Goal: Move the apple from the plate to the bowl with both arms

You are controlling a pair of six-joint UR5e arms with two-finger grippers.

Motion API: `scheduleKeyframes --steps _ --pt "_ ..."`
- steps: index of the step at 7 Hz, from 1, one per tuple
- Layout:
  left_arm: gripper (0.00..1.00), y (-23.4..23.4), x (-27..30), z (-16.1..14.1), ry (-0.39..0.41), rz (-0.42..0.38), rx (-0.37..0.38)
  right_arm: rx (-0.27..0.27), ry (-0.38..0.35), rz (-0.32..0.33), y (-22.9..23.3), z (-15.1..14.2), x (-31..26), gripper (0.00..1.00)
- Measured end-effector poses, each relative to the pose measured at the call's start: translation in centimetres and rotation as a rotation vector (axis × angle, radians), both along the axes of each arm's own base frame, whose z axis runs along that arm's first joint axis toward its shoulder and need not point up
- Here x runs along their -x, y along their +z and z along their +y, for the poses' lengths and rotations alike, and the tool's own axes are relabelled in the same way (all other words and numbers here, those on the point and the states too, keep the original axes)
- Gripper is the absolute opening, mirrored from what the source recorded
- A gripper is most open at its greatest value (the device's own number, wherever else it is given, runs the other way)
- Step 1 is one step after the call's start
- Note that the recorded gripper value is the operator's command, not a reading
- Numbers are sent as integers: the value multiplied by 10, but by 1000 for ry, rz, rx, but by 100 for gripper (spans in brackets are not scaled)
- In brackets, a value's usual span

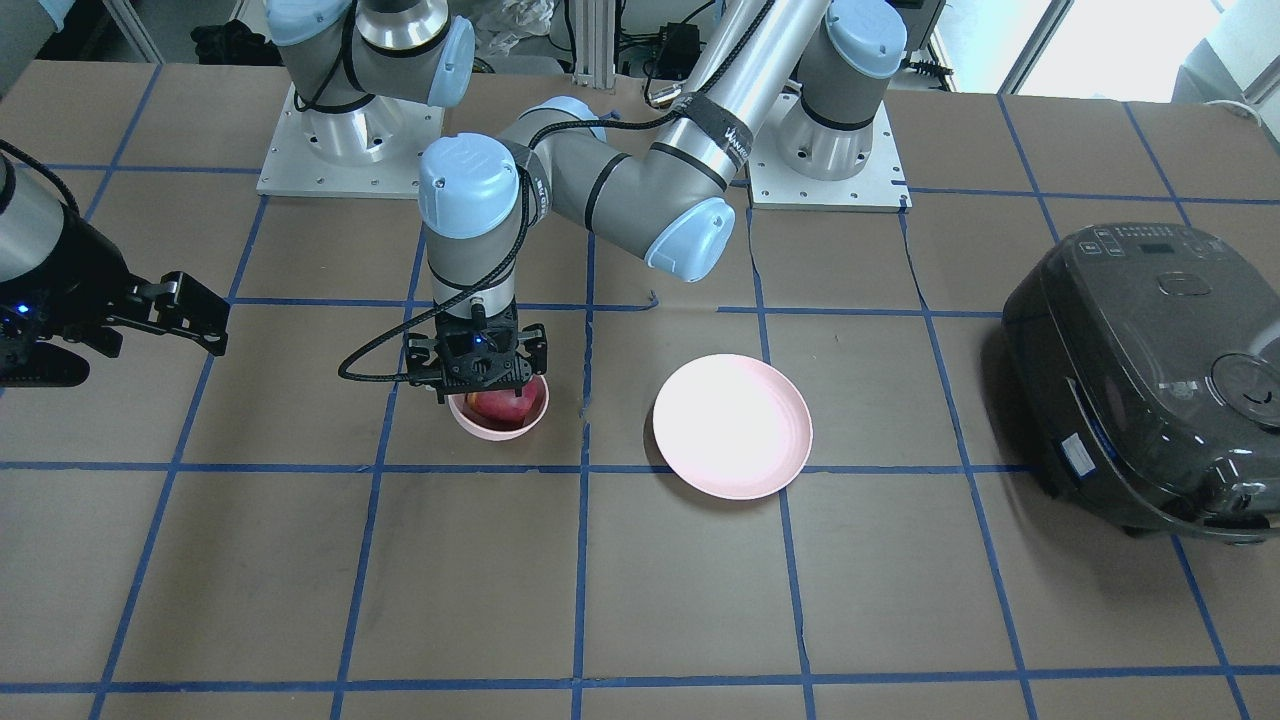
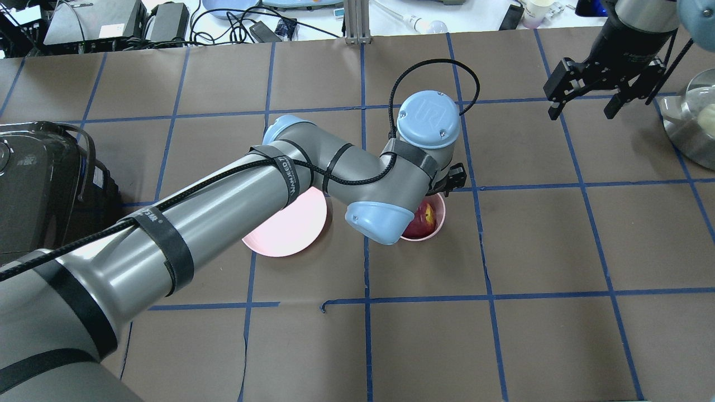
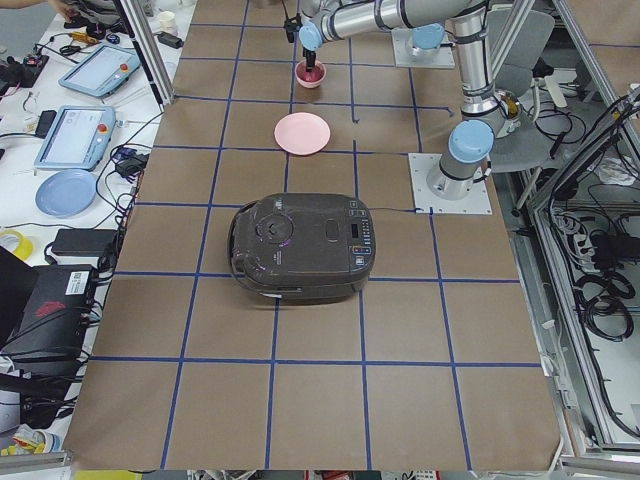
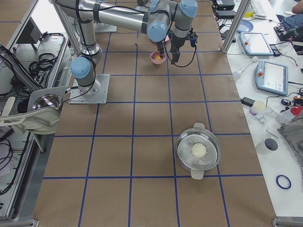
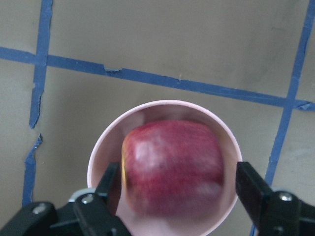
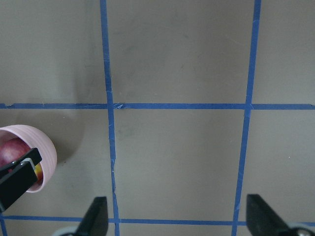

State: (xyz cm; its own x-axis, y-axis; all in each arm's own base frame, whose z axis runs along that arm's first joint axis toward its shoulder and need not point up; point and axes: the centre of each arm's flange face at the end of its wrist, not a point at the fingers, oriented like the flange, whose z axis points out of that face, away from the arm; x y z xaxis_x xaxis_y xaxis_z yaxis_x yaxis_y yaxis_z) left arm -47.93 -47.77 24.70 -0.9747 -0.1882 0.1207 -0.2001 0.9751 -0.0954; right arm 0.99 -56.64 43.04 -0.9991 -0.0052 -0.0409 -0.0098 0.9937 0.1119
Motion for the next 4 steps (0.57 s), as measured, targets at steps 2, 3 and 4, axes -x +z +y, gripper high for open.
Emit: scheduleKeyframes --steps 2,3,4 --pt "97 17 -10 -8 4 8 19 -1 -1 -1 0 0 0 100" --pt "99 31 -27 -17 4 7 27 -2 -1 -1 0 0 0 100" --pt "99 44 -46 -27 -2 5 34 -2 -1 0 -1 0 1 100"
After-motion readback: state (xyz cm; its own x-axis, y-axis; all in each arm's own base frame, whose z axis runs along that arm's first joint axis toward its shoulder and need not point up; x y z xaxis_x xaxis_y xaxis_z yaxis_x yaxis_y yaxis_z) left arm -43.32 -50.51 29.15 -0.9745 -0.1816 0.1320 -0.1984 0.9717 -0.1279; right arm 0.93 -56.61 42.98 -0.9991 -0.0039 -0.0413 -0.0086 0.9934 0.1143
